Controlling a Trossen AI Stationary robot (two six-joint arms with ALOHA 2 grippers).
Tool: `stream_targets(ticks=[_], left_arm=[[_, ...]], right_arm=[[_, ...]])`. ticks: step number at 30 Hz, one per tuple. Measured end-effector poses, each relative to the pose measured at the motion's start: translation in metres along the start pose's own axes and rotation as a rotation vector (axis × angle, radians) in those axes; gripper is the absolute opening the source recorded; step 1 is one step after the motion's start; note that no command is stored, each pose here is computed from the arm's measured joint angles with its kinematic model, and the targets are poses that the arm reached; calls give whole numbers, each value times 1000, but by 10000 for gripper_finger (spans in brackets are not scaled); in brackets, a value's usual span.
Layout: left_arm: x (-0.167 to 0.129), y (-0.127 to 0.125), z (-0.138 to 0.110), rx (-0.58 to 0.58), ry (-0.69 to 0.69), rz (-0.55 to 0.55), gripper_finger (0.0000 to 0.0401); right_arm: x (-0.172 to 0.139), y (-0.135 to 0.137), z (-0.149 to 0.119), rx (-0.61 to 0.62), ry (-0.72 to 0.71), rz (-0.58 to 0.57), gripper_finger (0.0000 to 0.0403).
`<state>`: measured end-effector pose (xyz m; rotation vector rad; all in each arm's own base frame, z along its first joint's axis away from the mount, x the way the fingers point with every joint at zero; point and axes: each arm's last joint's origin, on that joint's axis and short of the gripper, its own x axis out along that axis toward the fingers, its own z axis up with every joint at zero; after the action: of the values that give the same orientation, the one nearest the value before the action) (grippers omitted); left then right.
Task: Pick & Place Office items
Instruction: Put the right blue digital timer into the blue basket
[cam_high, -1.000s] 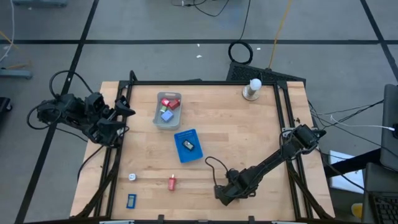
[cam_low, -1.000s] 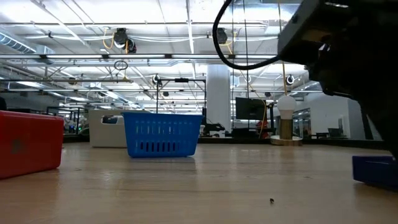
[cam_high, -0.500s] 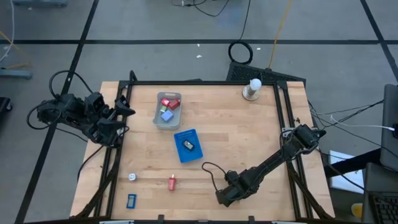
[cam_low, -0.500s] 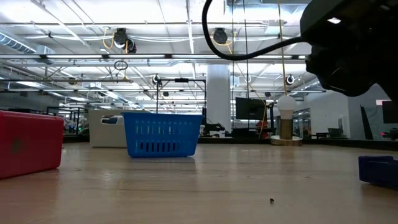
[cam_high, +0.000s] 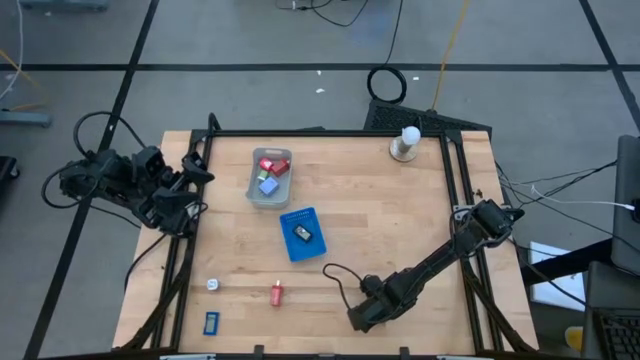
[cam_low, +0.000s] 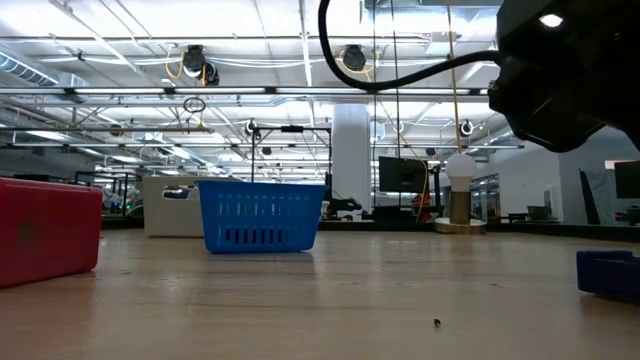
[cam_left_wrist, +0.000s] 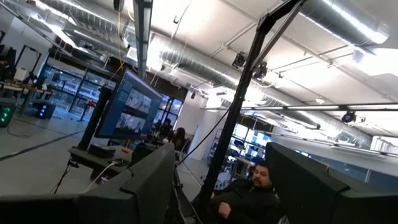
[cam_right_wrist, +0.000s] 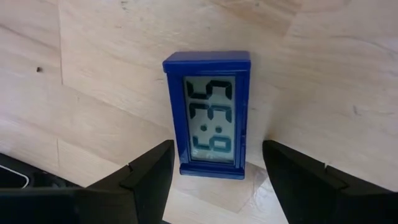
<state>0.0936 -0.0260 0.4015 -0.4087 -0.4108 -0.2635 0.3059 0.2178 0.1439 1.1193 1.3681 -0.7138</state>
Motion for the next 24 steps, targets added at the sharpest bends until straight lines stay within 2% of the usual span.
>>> stream_targets(ticks=[11,24], left_arm=[[0,0,0,-19,-1,8,255],[0,0,0,-22,-1,8,255]], right_arm=[[-1,2,10,-71,-56,6,242],[-1,-5,17,-113,-129,-72,242]])
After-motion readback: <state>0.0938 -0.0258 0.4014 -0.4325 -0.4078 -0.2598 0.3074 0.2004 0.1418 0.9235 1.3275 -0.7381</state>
